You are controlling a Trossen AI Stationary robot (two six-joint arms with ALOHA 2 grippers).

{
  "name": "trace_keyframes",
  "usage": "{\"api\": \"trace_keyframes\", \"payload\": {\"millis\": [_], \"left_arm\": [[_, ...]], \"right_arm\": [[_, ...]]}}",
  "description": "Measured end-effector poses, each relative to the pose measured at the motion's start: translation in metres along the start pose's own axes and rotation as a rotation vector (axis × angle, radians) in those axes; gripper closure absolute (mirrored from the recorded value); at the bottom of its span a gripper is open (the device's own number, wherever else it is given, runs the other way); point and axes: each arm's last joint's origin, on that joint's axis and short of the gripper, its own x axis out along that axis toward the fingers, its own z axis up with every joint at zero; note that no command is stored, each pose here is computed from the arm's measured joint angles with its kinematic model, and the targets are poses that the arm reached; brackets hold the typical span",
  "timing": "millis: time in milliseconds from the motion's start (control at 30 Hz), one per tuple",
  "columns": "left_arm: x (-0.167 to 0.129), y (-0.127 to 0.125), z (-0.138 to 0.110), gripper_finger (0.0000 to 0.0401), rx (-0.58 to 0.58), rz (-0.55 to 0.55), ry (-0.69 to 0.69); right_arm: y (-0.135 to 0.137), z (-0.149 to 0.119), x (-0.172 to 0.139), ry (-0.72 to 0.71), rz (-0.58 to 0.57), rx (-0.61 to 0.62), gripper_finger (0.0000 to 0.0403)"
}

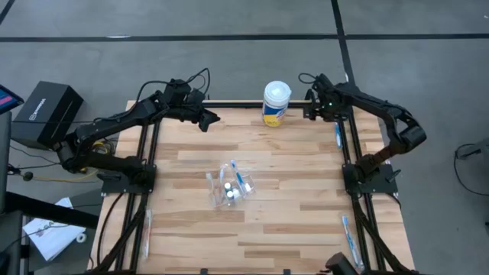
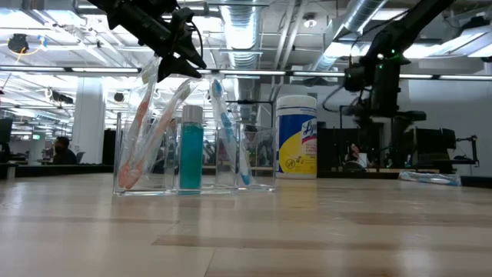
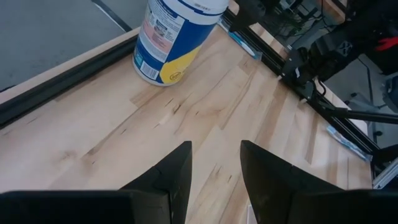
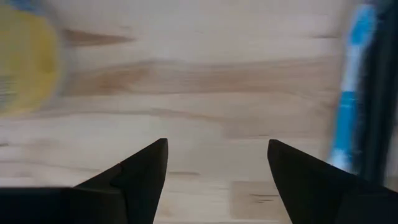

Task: Pick & Place toothbrushing station
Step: Put the top blue toothbrush into the transparent organizer

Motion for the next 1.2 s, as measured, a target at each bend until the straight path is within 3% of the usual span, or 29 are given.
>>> {"api": "trace_keyframes", "payload": {"millis": [100, 333, 633, 967, 1200], "left_arm": [[-0.001, 0.002, 0.001, 0.027, -0.003, 0.004, -0.01], [-0.004, 0.009, 0.005, 0.027, -0.002, -0.024, -0.018], [-0.008, 0.016, 0.008, 0.027, 0.032, -0.097, -0.005], [-0.008, 0.016, 0.008, 0.027, 0.057, -0.145, 0.006], [-0.009, 0.017, 0.008, 0.027, 0.055, -0.145, 0.006]], "right_arm": [[0.009, -0.007, -0.006, -0.016, 0.028, 0.027, 0.0138], [0.005, -0.039, -0.014, -0.014, -0.124, 0.107, 0.0138], [-0.036, -0.047, -0.001, -0.011, -0.257, 0.281, 0.0138], [-0.045, -0.048, 0.009, 0.02, -0.29, 0.263, 0.0138], [-0.048, -0.059, 0.038, 0.095, -0.321, 0.252, 0.0138]]}}
